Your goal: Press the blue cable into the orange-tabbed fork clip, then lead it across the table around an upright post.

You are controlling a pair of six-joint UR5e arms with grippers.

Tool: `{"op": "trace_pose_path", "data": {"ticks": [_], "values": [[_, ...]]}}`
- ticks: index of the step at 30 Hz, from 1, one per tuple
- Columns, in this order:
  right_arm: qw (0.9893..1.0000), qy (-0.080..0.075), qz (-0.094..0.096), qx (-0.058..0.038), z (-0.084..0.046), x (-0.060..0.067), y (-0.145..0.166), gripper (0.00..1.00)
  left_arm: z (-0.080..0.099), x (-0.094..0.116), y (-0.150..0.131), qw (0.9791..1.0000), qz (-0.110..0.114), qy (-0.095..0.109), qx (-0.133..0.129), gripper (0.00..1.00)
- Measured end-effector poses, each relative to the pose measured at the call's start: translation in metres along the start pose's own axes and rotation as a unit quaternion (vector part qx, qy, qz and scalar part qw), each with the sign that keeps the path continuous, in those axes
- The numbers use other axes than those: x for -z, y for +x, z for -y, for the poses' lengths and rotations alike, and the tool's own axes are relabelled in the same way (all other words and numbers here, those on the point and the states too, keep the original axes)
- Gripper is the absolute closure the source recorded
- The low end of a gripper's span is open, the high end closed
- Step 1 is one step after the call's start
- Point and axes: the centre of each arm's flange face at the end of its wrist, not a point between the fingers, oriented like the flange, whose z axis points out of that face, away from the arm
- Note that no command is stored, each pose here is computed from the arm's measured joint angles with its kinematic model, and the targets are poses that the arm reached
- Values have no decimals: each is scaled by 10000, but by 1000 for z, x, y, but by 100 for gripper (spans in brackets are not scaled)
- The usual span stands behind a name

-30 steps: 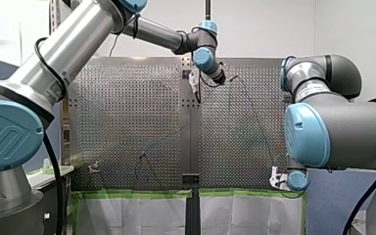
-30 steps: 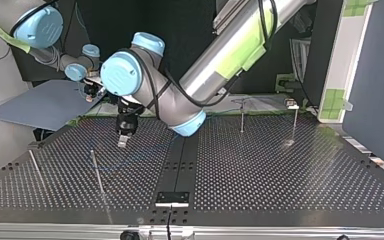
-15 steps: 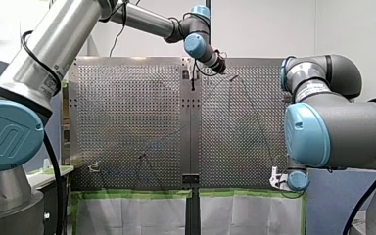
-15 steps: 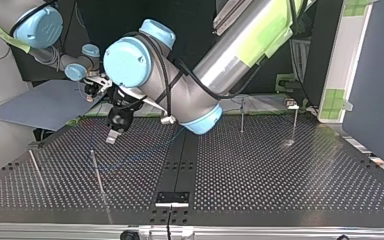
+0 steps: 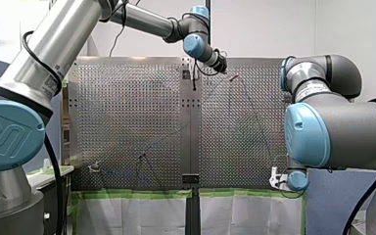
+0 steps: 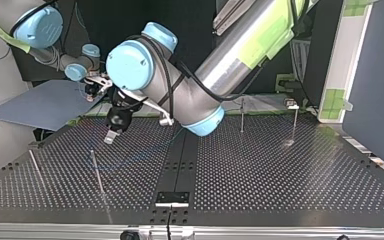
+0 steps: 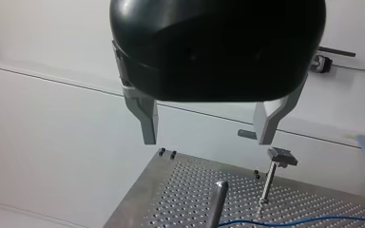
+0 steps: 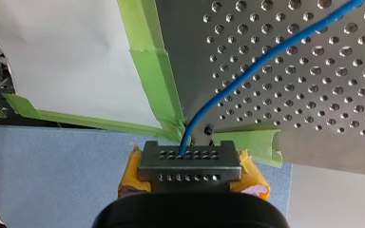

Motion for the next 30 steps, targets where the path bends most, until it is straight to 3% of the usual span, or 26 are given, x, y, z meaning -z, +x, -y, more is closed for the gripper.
{"op": "trace_pose_path", "data": {"ticks": [20, 30], "values": [[10000, 55, 1, -29, 0, 0, 0, 100, -9, -3, 2, 9999, 8, -117, 121, 0], [10000, 67, 3, -45, 0, 0, 0, 100, -16, 3, 4, 9978, -103, -522, 394, 0]]}}
